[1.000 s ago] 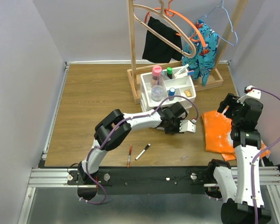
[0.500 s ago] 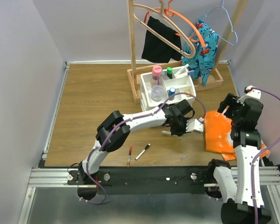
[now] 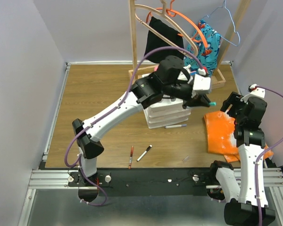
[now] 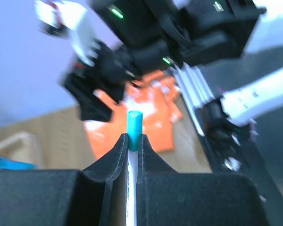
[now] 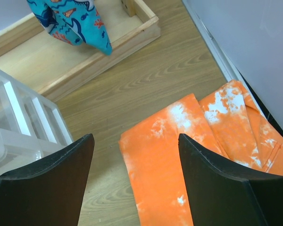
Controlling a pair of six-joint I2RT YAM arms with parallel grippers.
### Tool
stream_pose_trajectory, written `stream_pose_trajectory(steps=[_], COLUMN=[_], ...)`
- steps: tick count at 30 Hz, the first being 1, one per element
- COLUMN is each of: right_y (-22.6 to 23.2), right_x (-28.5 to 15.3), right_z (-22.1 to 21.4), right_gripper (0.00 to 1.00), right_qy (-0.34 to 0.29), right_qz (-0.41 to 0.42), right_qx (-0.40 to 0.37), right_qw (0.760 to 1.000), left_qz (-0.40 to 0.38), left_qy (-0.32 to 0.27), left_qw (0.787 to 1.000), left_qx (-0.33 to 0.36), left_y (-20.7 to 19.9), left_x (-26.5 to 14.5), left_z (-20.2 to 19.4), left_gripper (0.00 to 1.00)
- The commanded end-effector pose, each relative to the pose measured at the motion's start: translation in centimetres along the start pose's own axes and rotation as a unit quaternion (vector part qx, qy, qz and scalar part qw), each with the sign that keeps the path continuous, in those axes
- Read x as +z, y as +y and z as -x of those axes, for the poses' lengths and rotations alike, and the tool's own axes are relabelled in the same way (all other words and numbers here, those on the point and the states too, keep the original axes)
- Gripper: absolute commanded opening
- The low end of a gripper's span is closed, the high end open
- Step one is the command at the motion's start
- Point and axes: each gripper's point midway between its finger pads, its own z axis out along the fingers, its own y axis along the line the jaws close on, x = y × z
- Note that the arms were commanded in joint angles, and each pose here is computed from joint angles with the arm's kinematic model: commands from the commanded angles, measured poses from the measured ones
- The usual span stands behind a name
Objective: Sort the stationery into containers
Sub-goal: Pick up the pen from the center of the board, then place the pen in the storage box.
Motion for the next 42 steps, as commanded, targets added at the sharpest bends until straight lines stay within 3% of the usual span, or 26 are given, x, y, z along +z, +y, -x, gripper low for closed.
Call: stream_pose_trajectory(steps=[1,8,12,27,42], right_y=[0.0,-0.4,-0.6,-0.9,-1.2], right_x=[-0.6,-0.6,-0.3,0.6,0.9], right_z=[2.6,2.5,2.5,1.5,1.1], right_gripper=[0.80,0.80,0.80,0.80,0.80], right_qy=[-0.033,-0.032,-0.029,-0.017,-0.009], right_qz=[-0.007,-0.015,-0.018,-0.024,-0.028], right_qx=[0.004,0.006,0.005,-0.001,-0.005], right_qw=[0.999,0.999,0.999,1.000,1.000], left_qz=[0.094,0.257,0.290,0.310,0.314], left_qy=[-0.057,-0.064,-0.051,-0.014,-0.010], left_qw=[0.993,0.959,0.947,0.947,0.949], left_qx=[0.040,0.105,0.126,0.084,0.023], left_y=[6.1,16.3,19.4,23.3,24.2], left_x=[-2.6,-6.0,-6.2,-5.4,-5.7], left_z=[3.2,3.3,1.6,-5.8,-9.2], left_gripper=[0.11,0.11,0.11,0.11,0.15])
